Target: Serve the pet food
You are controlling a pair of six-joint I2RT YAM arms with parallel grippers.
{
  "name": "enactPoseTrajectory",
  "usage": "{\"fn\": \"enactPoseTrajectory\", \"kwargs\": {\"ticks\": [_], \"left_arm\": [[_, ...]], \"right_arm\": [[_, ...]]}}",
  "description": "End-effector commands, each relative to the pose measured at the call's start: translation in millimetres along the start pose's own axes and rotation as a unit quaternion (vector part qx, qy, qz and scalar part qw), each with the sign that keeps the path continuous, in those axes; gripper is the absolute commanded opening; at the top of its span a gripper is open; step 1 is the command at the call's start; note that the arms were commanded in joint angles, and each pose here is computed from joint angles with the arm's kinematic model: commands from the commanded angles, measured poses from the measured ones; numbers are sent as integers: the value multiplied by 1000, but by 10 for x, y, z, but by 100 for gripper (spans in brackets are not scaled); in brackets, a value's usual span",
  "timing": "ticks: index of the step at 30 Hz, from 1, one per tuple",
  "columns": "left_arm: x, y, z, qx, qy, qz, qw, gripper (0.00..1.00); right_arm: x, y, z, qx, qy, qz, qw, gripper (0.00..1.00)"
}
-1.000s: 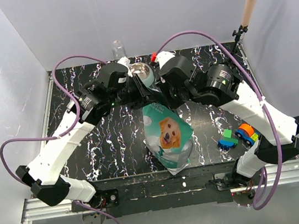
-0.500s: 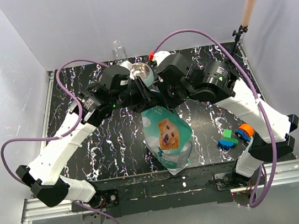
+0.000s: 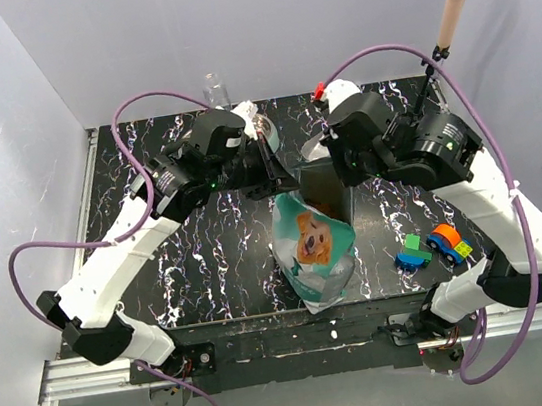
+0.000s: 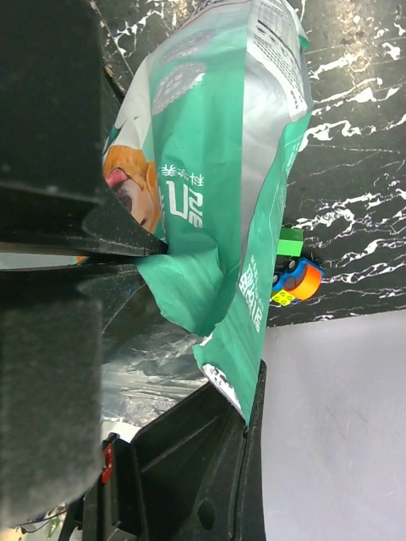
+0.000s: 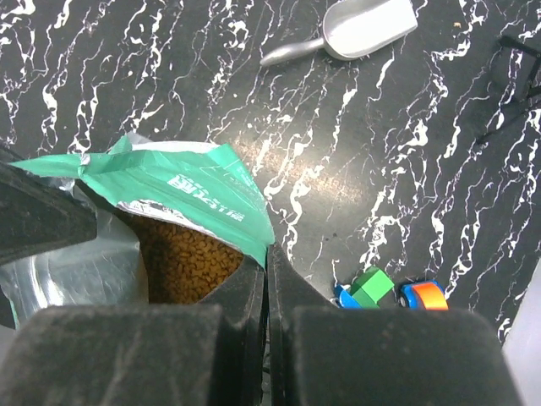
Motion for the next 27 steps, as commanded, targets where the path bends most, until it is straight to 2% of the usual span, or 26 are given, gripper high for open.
{"fn": "enactPoseTrajectory", "kwargs": {"ticks": [1,6,13,17,23,27], "left_arm": [[-260,-326,-360,111,-80,28,990,0],[-289,-412,-109,147,-52,28,987,0],[-386,-432,177,140,-51,13,989,1],[-312,-441,375,115,-21,-3,993,11],[-35,-375,423,-10,18,44,999,33],[122,-327,380,-78,42,88,992,38]], "right_arm": [[-117,-442,-365,65,-68,19,995,1],[-107,-504,-462,67,-71,21,995,1],[-127,-625,-628,84,-83,22,993,1],[-128,-522,-599,42,-76,33,996,1],[-72,-410,-497,5,-59,41,997,1],[-26,-375,-479,-6,-43,49,998,1]]}}
Point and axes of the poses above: each gripper's point midway between its finger pads, its own z axis out along the fingers, its own y axis along the line the jaws close on, x = y × z, the point moved 8 cm from there along -z, back along the fingers, and after that the axes turned 9 degrees about z, right-handed, at the moved point
